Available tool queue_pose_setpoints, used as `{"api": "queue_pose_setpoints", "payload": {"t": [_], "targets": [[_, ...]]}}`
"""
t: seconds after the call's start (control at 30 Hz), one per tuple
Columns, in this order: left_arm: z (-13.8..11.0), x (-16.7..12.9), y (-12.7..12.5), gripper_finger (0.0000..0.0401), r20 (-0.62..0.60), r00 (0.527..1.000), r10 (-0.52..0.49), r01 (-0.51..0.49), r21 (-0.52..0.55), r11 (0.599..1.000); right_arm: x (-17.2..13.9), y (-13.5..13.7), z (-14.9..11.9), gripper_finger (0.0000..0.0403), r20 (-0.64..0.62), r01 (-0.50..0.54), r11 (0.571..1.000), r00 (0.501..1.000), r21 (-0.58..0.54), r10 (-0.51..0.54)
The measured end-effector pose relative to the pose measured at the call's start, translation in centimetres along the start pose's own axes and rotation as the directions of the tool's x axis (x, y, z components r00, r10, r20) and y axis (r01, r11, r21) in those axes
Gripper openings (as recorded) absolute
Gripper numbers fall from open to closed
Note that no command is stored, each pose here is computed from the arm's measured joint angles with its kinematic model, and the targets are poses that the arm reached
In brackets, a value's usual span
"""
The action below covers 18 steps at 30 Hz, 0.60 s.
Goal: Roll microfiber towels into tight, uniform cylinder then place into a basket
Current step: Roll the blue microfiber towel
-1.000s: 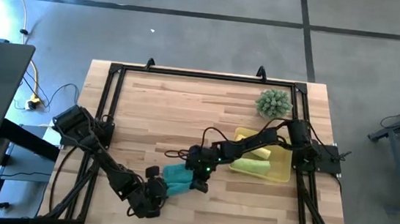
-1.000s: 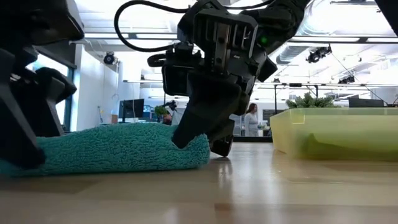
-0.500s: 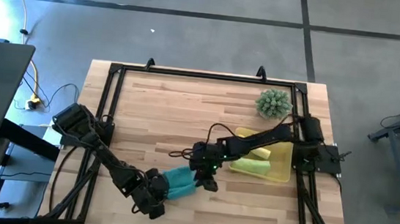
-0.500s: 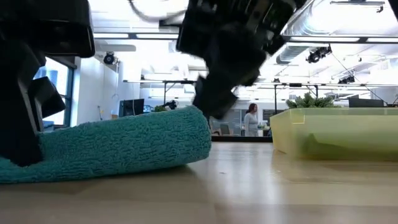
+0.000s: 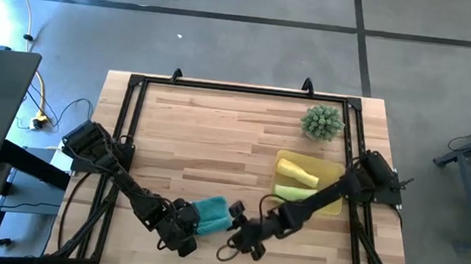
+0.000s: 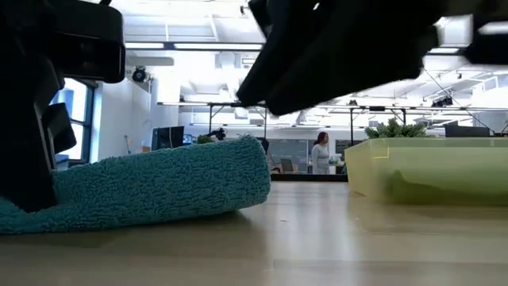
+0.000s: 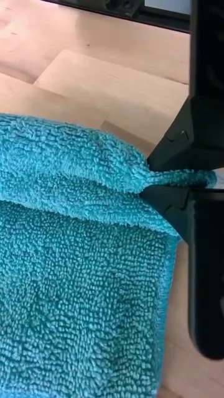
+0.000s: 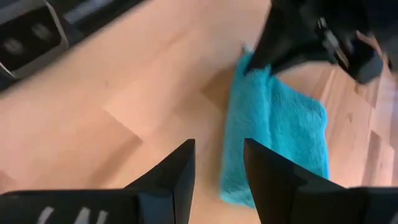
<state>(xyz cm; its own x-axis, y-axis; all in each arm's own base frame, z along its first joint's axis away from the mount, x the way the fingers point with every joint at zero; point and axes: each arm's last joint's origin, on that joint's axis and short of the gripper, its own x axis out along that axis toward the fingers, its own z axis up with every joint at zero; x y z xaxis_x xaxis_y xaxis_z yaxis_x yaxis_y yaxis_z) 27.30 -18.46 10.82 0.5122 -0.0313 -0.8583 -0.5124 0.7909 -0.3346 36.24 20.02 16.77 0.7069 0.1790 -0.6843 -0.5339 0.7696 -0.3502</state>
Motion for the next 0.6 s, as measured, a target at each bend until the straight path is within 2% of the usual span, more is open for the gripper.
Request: {"api": "queue_pose_setpoints", "payload": {"t": [0.17, 0.3, 0.6], "targets": [[0.4, 0.1, 0.2, 0.0018, -0.014, 1.0, -0.005, 0.005, -0.015, 1.0, 1.1, 1.1, -0.1, 0.0129, 0.01, 0.006, 0.999, 1.0, -0.048, -0.005], [0.5, 0.1, 0.2, 0.002, -0.021, 1.0, -0.009, 0.009, -0.02, 1.0, 2.2, 0.7, -0.8, 0.0134, -0.003, 0.036, 0.997, 0.999, -0.065, -0.036], [0.5, 0.1, 0.2, 0.002, -0.027, 1.0, -0.013, 0.013, -0.02, 1.0, 4.1, -0.9, -2.7, 0.0185, -0.055, 0.035, 0.999, 0.998, -0.031, -0.036]]}}
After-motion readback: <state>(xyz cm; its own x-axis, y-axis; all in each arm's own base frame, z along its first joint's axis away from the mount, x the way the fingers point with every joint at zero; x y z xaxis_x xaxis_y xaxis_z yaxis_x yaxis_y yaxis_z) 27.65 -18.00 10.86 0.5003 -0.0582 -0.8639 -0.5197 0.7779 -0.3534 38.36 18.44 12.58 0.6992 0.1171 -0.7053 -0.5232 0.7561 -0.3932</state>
